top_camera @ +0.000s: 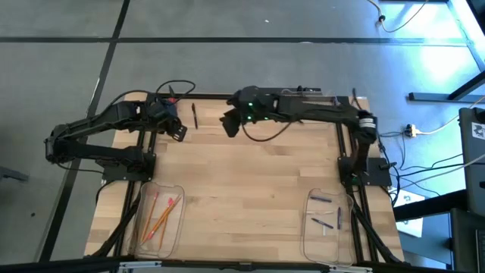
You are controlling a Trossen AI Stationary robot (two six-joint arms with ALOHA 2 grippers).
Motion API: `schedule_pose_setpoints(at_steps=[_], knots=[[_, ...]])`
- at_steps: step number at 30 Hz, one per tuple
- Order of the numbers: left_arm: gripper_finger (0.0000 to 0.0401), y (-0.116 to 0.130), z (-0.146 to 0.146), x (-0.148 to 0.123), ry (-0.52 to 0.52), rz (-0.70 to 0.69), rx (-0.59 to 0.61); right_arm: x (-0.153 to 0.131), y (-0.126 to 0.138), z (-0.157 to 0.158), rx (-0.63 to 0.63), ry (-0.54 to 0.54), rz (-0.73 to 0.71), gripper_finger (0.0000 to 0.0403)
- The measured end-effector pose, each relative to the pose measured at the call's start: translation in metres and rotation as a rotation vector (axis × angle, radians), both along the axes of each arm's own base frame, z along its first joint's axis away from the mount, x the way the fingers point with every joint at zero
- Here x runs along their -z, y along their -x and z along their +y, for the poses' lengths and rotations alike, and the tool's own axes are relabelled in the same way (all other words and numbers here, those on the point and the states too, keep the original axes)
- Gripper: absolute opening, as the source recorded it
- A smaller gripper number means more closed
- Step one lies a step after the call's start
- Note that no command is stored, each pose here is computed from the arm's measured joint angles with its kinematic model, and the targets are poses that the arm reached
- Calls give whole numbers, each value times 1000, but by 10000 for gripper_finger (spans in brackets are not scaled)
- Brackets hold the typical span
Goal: Sort crayons/erasers/pens/pencils in bins
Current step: Put the black pen into the top transparent bin
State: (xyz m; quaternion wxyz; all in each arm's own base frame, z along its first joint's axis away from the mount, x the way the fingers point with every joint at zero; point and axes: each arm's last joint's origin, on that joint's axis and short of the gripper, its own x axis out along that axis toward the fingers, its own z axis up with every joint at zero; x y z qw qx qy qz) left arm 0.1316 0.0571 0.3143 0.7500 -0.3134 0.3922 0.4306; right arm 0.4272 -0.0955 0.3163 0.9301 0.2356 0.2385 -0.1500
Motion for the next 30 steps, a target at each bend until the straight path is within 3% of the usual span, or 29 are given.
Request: schedule_pose_setpoints(at_steps=[5,13,21,24,30], knots=[[77,-3,3,1,17,-14,-49,27,-12,-15,6,24,51,140],[77,-35,32,12,-41,-7,6,27,-7,-30,18,56,64,140],[77,-52,69,48,126,119,-112,29,-5,-28,-95,34,86,140],[77,-57,81,59,150,152,-108,33,-1,-25,-174,18,136,140],[77,-68,90,76,160,208,-90,41,5,-23,-194,-8,238,140]])
